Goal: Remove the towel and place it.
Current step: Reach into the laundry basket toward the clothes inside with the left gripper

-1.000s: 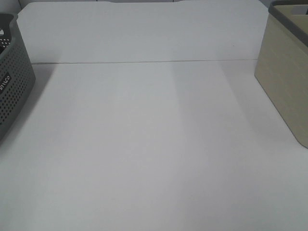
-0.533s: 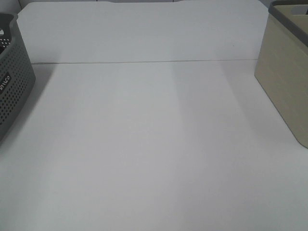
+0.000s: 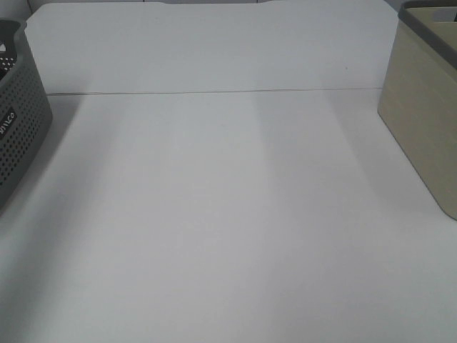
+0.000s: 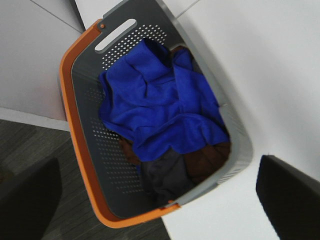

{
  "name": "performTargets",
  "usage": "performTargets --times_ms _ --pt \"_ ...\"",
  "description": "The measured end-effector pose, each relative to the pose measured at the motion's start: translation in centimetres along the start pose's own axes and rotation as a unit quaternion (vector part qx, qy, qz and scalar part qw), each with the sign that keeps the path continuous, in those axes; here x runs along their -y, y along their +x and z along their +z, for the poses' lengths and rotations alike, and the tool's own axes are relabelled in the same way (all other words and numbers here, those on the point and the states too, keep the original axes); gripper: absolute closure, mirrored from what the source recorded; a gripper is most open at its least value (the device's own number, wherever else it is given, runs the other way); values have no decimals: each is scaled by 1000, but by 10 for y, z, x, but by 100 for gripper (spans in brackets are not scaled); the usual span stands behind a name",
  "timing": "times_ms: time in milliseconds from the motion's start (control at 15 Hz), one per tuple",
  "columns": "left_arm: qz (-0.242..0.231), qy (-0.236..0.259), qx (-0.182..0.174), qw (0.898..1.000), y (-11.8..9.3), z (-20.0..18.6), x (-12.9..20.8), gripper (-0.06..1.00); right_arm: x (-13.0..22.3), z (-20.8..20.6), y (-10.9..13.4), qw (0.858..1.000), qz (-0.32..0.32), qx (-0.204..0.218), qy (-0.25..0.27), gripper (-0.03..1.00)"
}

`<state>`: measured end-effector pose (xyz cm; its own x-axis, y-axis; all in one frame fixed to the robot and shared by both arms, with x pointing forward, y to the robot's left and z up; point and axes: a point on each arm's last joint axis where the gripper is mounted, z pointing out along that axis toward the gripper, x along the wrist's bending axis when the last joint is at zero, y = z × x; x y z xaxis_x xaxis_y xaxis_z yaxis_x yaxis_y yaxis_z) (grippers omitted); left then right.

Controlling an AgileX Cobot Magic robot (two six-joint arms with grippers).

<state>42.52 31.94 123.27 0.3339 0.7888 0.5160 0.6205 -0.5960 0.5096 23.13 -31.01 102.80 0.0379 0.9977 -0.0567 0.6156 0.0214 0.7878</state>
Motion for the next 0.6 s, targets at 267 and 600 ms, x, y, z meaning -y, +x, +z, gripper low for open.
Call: performTargets --times_ms 267,600 --pt "64 115 18 991 41 85 -3 -4 0 0 0 1000 0 0 0 17" --pt "130 190 148 962 65 196 44 1 0 0 0 1000 0 0 0 17"
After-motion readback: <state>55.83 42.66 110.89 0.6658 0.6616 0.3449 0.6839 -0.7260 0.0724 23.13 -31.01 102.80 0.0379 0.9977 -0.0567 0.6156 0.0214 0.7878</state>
